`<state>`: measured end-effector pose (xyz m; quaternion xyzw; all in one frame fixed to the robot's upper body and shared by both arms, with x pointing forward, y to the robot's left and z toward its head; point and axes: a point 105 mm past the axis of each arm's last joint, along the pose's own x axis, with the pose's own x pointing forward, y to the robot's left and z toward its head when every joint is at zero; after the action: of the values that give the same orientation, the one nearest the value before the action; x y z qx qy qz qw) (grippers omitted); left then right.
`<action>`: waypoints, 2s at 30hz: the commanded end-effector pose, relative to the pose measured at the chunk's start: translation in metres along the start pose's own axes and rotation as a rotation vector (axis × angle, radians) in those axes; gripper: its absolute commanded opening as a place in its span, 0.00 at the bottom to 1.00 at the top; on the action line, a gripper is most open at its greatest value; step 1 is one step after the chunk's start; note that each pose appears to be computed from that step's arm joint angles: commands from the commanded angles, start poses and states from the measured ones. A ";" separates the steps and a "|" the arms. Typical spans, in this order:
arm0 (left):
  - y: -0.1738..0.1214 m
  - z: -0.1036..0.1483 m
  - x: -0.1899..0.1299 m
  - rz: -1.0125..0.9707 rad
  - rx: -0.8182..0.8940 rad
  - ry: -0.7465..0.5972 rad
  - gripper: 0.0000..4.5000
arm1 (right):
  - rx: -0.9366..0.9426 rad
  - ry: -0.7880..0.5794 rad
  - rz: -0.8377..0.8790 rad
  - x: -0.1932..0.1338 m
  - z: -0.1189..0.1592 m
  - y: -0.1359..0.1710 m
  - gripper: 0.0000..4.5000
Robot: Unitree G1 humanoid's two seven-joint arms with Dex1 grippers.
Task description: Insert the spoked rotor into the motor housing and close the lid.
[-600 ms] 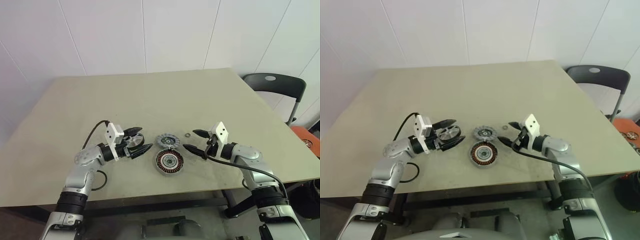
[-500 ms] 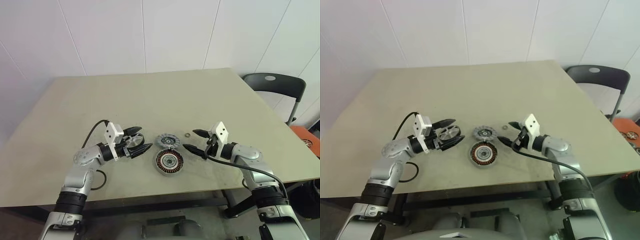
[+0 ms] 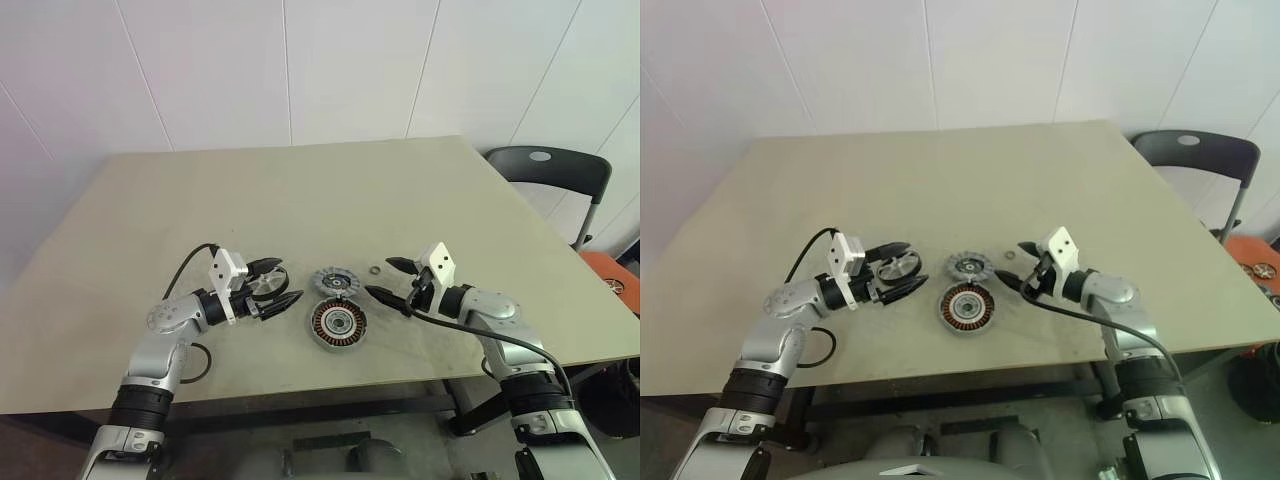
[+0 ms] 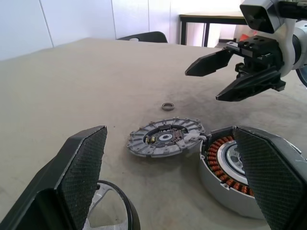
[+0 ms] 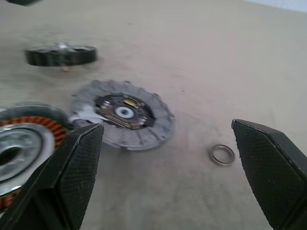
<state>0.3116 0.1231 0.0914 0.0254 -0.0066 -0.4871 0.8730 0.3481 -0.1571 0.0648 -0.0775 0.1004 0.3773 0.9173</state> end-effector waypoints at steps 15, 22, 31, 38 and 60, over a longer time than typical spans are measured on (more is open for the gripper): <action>-0.001 0.007 0.007 -0.013 0.042 -0.016 1.00 | 0.076 0.201 -0.167 0.038 -0.014 -0.026 1.00; -0.002 0.005 0.007 -0.011 0.043 -0.013 1.00 | 0.062 0.247 -0.217 0.032 -0.026 -0.032 1.00; -0.002 0.002 0.008 -0.004 0.051 -0.004 1.00 | 0.170 0.255 -0.130 0.037 -0.033 -0.013 0.80; 0.002 -0.005 0.006 0.012 0.055 0.014 1.00 | 0.168 0.262 -0.129 0.035 -0.034 -0.013 0.29; 0.002 -0.014 0.009 -0.001 0.053 0.028 1.00 | 0.059 -0.020 0.335 0.003 0.043 0.047 0.15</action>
<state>0.3153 0.1185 0.0674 0.0428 0.0144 -0.4838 0.8740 0.3240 -0.1215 0.0848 -0.0066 0.1395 0.4992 0.8552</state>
